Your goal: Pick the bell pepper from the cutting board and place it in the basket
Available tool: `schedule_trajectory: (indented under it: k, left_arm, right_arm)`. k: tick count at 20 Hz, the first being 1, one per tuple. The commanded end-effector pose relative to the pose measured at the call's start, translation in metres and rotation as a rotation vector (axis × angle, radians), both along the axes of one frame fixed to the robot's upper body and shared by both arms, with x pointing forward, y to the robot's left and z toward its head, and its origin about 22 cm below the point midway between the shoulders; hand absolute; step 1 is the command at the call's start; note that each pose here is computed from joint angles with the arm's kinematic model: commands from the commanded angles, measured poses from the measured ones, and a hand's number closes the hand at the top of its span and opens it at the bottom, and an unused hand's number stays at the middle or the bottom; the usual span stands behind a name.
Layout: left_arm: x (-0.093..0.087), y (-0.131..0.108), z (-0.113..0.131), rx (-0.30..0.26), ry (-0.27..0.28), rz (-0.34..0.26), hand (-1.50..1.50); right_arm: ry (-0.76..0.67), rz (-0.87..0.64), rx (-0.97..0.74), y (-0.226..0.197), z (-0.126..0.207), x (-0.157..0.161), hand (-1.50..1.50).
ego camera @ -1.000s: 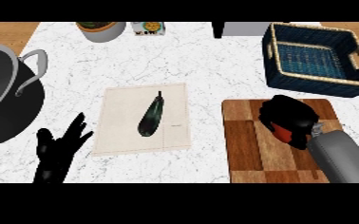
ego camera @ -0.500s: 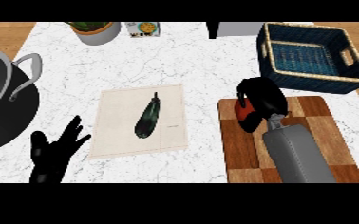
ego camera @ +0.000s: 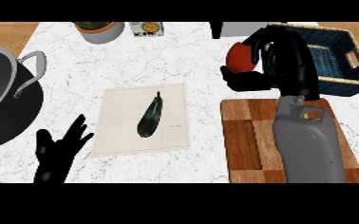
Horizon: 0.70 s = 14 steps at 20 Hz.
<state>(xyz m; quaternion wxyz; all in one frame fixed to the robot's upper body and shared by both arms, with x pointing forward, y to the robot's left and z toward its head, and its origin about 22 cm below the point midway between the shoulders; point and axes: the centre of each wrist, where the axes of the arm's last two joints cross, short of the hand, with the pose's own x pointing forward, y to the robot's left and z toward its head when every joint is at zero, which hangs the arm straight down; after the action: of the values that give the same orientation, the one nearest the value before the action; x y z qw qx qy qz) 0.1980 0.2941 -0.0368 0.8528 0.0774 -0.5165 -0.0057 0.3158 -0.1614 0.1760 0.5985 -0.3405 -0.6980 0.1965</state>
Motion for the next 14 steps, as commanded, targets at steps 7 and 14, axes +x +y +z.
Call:
schedule_trajectory:
  k: [7, 14]
  left_arm:
    - [0.012, 0.016, 0.009, -0.009, 0.077, -0.001, 0.00]
    - [0.005, -0.002, -0.024, 0.006, 0.094, -0.013, 0.00]
  right_arm:
    - [-0.102, -0.283, 0.134, -0.023, 0.124, -0.025, 1.50]
    - [-0.099, -0.351, 0.117, -0.082, 0.185, -0.009, 1.50]
